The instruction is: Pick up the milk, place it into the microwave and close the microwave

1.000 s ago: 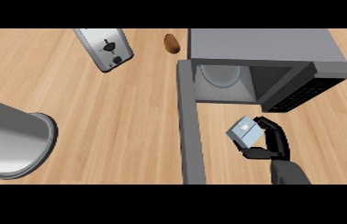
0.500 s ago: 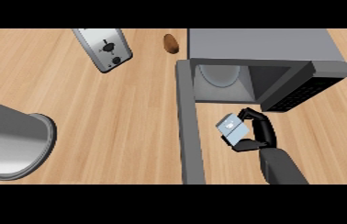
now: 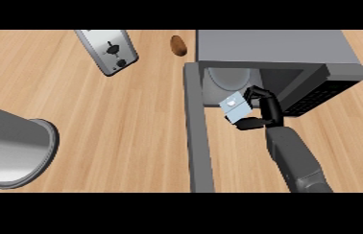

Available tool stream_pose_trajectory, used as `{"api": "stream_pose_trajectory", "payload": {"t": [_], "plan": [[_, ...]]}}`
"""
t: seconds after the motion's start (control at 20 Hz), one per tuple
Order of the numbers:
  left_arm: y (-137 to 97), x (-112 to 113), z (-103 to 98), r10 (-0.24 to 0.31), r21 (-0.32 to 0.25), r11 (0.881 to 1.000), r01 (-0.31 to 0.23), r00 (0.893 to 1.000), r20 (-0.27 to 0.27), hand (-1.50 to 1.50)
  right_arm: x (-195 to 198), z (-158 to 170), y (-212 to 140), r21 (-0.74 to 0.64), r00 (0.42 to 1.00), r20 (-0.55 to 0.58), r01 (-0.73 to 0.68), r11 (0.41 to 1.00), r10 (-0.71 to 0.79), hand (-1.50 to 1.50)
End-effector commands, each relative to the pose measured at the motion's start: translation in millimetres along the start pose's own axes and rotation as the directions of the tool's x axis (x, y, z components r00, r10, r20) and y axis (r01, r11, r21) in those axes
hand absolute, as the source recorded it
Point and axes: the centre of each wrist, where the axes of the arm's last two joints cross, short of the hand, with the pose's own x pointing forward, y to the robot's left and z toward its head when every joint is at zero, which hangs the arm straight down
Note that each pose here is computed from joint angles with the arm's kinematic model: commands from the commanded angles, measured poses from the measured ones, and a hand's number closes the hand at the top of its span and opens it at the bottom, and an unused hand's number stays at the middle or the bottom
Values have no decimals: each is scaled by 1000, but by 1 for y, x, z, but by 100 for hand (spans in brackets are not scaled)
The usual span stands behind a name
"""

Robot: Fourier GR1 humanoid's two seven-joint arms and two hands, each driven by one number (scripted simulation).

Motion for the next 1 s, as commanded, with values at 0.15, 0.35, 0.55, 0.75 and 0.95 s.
{"api": "stream_pose_trajectory", "payload": {"t": [0.15,0.35,0.55,0.75,0.95], "plan": [[14,1,-8,11,-54,998,-9,999,42,-150,25,-48,-21,-15,997,-27,-74,997,74,150],[-3,-4,-20,16,-60,998,-13,999,43,-150,47,-79,-29,-6,995,-50,-83,997,82,150],[-3,2,-22,23,-96,995,-16,997,73,-150,50,-84,-28,-16,991,-50,-125,992,124,150],[0,5,-31,15,-90,996,-7,996,83,-150,62,-97,-39,-54,962,-30,-273,961,272,150],[-2,6,-34,19,-121,993,-10,997,74,-150,74,-108,-53,-115,936,-73,-351,929,345,150]]}}
